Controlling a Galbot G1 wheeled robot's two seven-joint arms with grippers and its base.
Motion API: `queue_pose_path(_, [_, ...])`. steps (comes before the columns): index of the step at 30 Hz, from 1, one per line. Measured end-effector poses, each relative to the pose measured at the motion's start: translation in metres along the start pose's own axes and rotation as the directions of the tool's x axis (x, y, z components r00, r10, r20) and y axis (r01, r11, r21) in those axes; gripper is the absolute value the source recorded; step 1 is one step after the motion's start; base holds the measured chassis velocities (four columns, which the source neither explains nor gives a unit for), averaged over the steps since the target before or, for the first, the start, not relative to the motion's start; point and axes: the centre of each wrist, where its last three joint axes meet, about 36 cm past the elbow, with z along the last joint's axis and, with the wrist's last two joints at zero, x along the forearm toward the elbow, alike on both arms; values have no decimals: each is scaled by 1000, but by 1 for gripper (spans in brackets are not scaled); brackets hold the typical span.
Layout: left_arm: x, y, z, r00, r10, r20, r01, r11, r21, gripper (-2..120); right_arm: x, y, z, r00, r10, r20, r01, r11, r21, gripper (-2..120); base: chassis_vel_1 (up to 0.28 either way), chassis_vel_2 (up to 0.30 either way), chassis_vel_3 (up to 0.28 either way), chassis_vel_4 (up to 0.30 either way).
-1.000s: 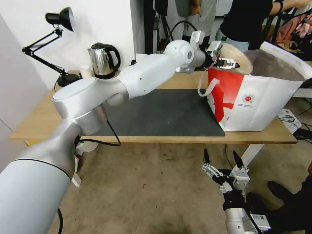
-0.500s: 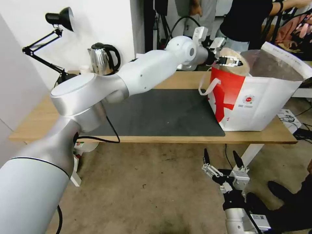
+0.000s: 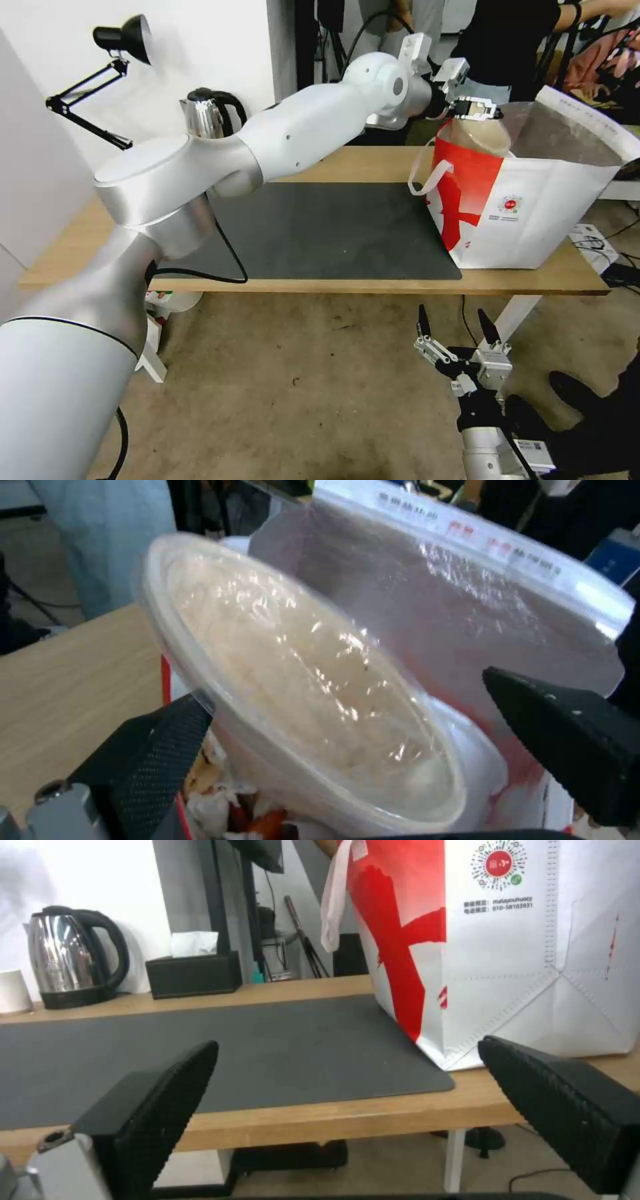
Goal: Pick up the trash from the table and place it into the takeout bag.
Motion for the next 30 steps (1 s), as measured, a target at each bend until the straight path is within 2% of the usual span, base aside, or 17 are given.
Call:
queue_pose_path(6, [1,-2,-3,1000,-6,-9,6,1000,-10,100,0,0,0,1000,0,0,0,1000,0,100,0,0,0,0])
queue_pose_path(14, [15,-3,-18,998,-56,-30,55,998,-38,100,0,0,0,1000,0,0,0,1000,0,100,0,0,0,0])
queue_pose_path(21, [22,0,-15,995,-76,-58,73,996,-48,100,0,0,0,1000,0,0,0,1000,0,100,0,0,0,0])
queue_pose_path(23, [23,-1,-17,992,-95,-78,91,994,-53,100,0,0,0,1000,0,0,0,1000,0,100,0,0,0,0])
queue_pose_path(25, [25,-3,-21,981,-147,-123,140,988,-62,100,0,0,0,1000,0,0,0,1000,0,100,0,0,0,0])
queue_pose_path(30, [24,-6,-23,969,-191,-155,184,981,-59,100,0,0,0,1000,0,0,0,1000,0,100,0,0,0,0])
